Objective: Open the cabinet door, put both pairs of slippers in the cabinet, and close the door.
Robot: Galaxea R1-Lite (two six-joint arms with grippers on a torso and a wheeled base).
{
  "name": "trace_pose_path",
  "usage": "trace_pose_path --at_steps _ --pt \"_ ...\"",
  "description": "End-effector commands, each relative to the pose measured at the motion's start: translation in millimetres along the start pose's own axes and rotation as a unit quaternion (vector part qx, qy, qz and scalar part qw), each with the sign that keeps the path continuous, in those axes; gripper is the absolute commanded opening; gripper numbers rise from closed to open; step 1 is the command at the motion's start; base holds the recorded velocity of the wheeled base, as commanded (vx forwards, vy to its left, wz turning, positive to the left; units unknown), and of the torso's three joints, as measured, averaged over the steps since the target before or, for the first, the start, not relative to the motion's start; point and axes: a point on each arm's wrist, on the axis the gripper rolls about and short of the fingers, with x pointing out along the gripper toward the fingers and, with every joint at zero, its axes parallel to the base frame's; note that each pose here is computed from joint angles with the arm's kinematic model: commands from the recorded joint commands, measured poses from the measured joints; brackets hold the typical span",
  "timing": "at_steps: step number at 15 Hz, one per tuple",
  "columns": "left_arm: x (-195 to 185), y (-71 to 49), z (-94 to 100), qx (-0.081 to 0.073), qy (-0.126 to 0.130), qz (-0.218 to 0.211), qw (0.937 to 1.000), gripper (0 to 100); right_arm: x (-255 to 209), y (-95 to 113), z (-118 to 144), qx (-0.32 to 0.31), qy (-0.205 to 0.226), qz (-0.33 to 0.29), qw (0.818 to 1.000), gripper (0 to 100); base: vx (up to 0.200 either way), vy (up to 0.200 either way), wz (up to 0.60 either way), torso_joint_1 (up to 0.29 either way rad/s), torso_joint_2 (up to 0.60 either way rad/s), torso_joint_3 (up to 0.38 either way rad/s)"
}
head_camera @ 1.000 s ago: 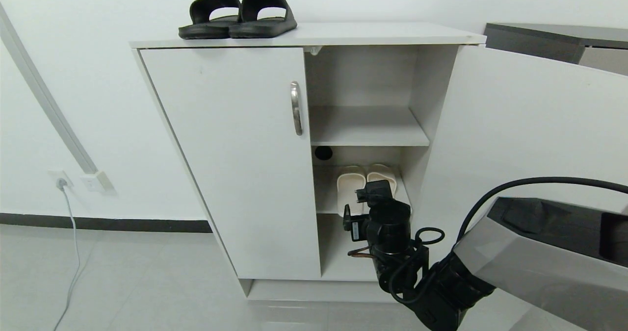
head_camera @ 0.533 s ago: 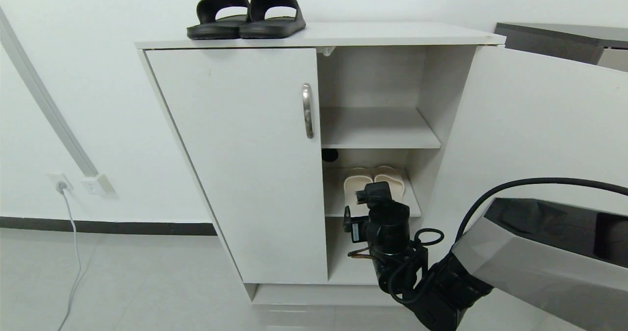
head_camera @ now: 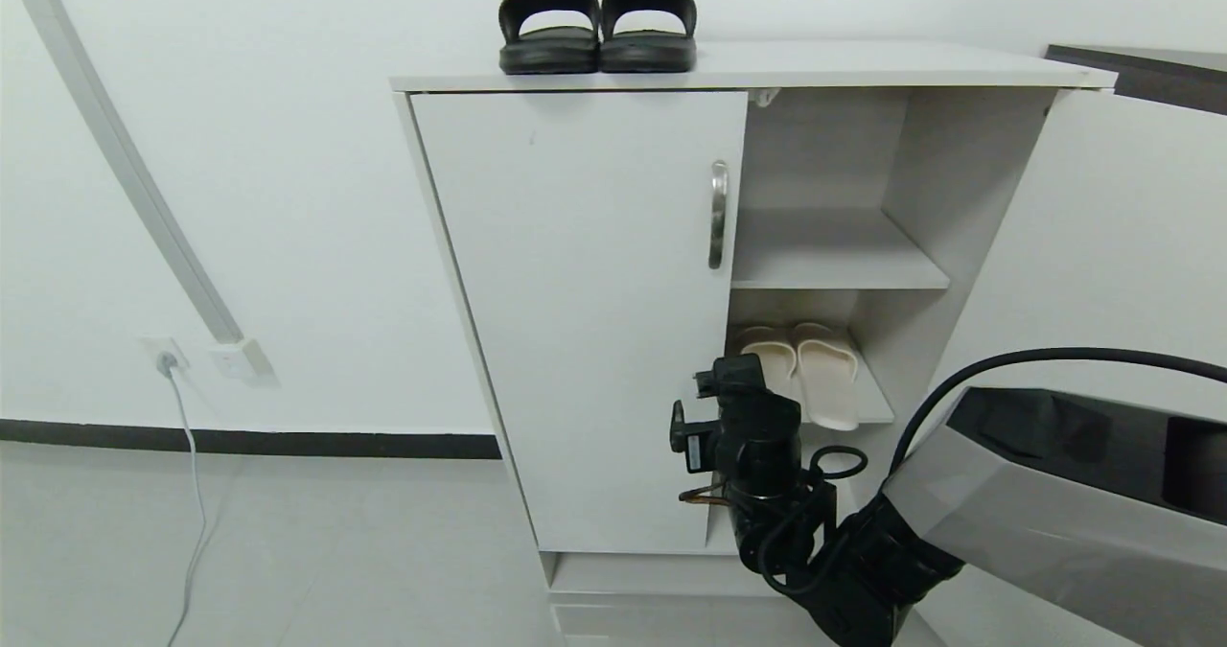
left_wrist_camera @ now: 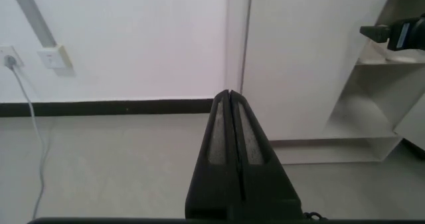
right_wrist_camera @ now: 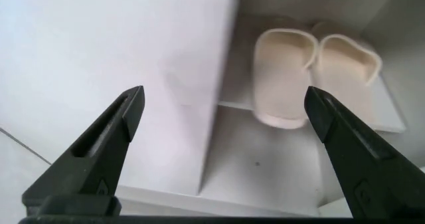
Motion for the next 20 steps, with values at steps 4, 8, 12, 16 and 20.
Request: trace_pose_path --at_steps 4,8,12,16,20 --pt "0.1 0.0 0.0 0.000 0.001 0.000 1.0000 0 -0.7 1.4 -1.0 0.000 0.000 0.002 1.000 100 0.000 0.200 0.00 0.005 0.00 0.002" --pt "0.1 0.1 0.0 -0.001 0.001 0.002 1.0000 0 -0.9 1.3 -0.3 0.003 -0.003 0.002 1.000 100 0.000 0.100 0.00 0.001 0.00 0.001" --pt "0.1 0.1 0.0 -0.001 0.001 0.002 1.0000 0 -1.4 1.9 2.3 0.012 -0.014 0.003 1.000 100 0.000 0.000 0.00 0.000 0.00 0.000" --pt "0.1 0.1 0.0 -0.001 0.001 0.003 1.0000 0 -1.5 -1.7 2.0 0.009 -0.016 0.001 1.000 100 0.000 0.000 0.00 0.000 0.00 0.000" --pt "0.1 0.1 0.0 -0.001 0.001 0.003 1.0000 0 -2.1 -2.2 -0.2 0.002 -0.014 0.002 1.000 100 0.000 0.000 0.00 0.000 0.00 0.000"
